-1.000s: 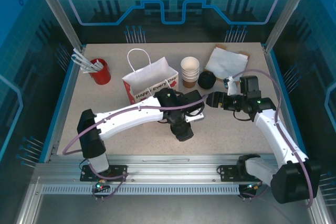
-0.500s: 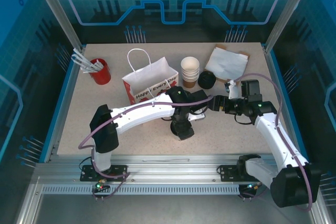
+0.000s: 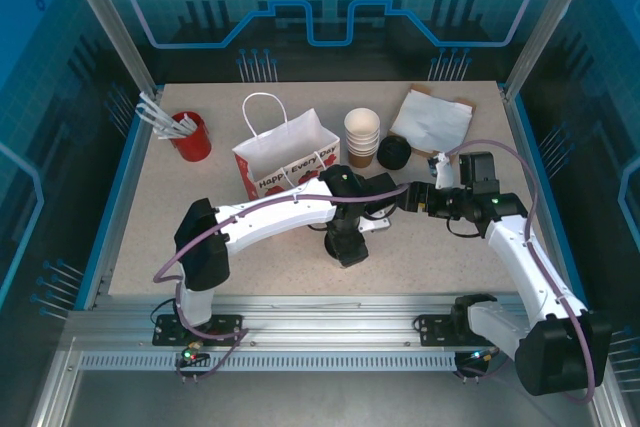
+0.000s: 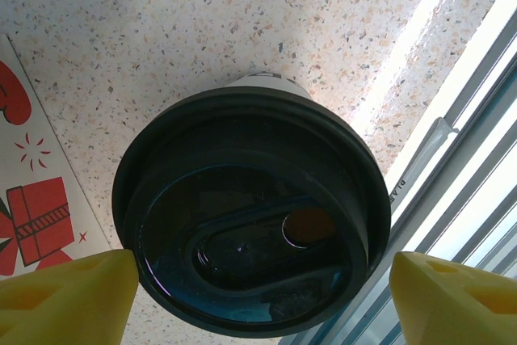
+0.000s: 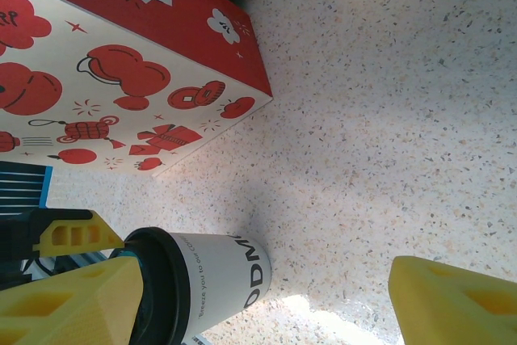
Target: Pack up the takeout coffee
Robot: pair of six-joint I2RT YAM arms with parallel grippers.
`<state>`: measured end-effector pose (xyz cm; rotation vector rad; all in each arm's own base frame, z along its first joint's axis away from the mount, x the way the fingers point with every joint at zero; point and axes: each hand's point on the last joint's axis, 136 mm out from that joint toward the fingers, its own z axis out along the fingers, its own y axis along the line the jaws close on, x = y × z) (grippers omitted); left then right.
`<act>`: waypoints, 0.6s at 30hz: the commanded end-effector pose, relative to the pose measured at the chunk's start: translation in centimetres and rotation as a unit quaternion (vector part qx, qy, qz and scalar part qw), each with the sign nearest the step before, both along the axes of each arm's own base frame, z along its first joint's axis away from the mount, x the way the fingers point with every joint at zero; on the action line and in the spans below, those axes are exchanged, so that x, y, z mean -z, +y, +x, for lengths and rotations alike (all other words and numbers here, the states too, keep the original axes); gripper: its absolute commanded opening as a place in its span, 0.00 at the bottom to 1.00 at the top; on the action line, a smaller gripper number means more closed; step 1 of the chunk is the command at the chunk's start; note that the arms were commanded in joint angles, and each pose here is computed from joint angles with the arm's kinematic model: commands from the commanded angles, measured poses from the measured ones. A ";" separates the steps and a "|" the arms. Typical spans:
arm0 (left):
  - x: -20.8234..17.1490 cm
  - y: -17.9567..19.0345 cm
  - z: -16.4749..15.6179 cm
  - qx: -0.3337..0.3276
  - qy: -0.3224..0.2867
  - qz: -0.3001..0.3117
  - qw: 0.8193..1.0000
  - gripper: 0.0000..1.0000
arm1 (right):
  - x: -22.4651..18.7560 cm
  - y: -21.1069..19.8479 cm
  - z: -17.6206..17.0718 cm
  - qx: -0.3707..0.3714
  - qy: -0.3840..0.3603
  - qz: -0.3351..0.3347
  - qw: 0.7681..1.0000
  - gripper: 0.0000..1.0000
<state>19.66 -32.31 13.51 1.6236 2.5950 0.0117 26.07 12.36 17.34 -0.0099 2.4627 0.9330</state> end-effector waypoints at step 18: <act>0.9 0.0 0.1 0.008 0.012 0.012 1.000 0.83 | 0.3 0.1 -0.7 -0.012 0.006 0.010 1.000 0.81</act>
